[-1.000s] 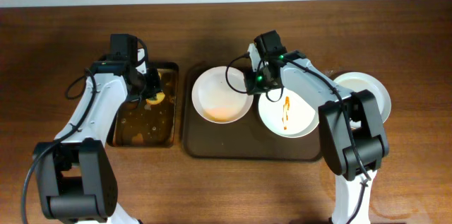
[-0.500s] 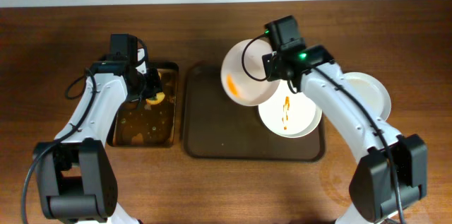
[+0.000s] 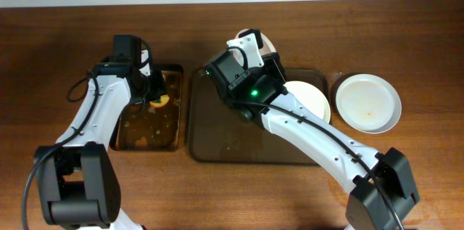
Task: Clean dirty plates on tray and stack at the side
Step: 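Lift the back-left plate with right gripper and stack it on side plate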
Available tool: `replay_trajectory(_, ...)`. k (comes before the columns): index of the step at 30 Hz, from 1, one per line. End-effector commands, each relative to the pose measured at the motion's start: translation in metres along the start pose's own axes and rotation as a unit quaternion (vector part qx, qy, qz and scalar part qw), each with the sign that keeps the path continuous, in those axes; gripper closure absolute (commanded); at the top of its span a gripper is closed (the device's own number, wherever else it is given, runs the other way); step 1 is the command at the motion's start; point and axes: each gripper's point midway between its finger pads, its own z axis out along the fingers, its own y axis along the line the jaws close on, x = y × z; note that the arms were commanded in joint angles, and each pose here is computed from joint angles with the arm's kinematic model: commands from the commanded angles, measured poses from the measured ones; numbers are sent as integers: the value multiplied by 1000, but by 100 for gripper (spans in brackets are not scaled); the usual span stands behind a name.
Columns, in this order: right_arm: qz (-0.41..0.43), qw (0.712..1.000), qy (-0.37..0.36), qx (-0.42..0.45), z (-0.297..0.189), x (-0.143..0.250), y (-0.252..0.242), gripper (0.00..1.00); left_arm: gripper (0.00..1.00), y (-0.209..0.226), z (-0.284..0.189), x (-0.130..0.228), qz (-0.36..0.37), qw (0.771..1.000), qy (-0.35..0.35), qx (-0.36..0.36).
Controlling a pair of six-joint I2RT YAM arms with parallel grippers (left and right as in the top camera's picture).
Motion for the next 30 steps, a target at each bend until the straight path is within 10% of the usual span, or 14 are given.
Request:
replay_trajectory(1,59,996,25,-62,1,6,6,96,100,1,-6,-1,10,1000,-8,-3)
replay_trajectory(8,260,935,163,-179,53,46,-40,96,100,1,-6,-1,10,1000,-8,-3)
replay_trajectory(15,403,854,312,-100,125,158,-158,96,100,1,-6,0,10,1000,-7,-2)
replay_trajectory(27,467,764,442,-53,155,293,-179,96,100,1,-6,0,10,1000,-7,-2)
replay_trajectory(30,474,760,438,-78,156,287,-171,72,100,0,-6,0,11,1000,-6,-1)
